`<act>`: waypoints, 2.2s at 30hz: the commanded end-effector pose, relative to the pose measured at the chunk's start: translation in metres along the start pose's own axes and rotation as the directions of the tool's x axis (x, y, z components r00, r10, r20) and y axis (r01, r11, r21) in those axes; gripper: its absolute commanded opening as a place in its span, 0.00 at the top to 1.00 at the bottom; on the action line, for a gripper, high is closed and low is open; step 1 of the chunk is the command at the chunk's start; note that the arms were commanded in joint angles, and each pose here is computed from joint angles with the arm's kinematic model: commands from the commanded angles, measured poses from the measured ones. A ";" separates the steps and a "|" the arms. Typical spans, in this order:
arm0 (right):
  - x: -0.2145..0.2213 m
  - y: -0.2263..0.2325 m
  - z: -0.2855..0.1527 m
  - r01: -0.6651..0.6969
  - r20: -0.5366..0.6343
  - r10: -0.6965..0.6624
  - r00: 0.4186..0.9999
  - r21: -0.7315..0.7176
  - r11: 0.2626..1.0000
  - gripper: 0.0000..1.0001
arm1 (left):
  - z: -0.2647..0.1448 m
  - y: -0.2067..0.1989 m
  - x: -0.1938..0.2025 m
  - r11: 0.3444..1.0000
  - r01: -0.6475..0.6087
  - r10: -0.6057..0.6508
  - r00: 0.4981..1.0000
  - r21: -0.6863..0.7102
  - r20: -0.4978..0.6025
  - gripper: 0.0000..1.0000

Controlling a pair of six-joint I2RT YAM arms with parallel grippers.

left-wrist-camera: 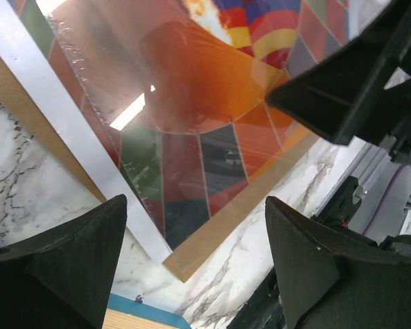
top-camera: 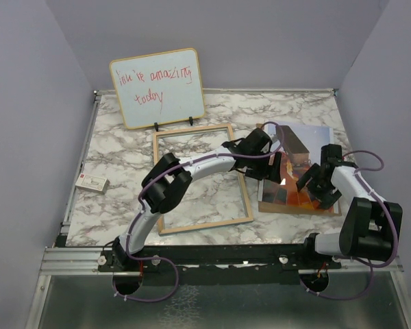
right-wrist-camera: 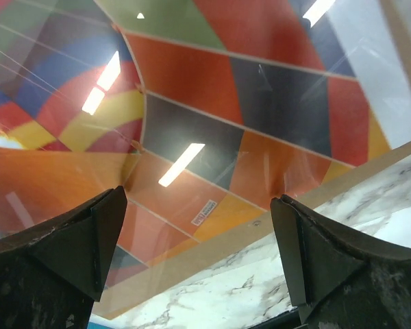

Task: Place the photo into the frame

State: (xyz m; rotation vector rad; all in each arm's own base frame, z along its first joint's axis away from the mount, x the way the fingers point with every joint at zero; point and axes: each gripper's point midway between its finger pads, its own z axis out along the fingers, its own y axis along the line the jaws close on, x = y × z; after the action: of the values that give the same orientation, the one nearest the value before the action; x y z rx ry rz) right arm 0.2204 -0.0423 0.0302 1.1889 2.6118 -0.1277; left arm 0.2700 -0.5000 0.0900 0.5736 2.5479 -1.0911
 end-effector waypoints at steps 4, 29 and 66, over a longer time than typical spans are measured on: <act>0.033 0.021 0.003 -0.019 -0.145 -0.003 0.989 -0.147 0.989 0.05 | 0.017 0.016 0.011 0.998 0.059 -0.059 0.997 -0.010 -0.050 0.23; 0.070 0.042 0.016 -0.058 -0.313 -0.033 0.949 -0.276 0.959 0.15 | 0.027 0.064 0.068 0.963 0.173 -0.220 0.948 -0.209 -0.230 0.39; -0.101 -0.064 0.004 -0.253 0.218 0.210 0.953 0.196 0.947 0.00 | 0.000 0.091 0.023 0.970 0.047 -0.092 0.979 -0.238 -0.181 0.39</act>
State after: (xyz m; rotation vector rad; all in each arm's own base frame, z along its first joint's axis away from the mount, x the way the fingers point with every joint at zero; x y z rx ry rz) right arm 0.2414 -0.1422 0.0582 1.4102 2.3502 -0.4423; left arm 0.2820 -0.4562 0.0416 0.5460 2.7953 -0.9051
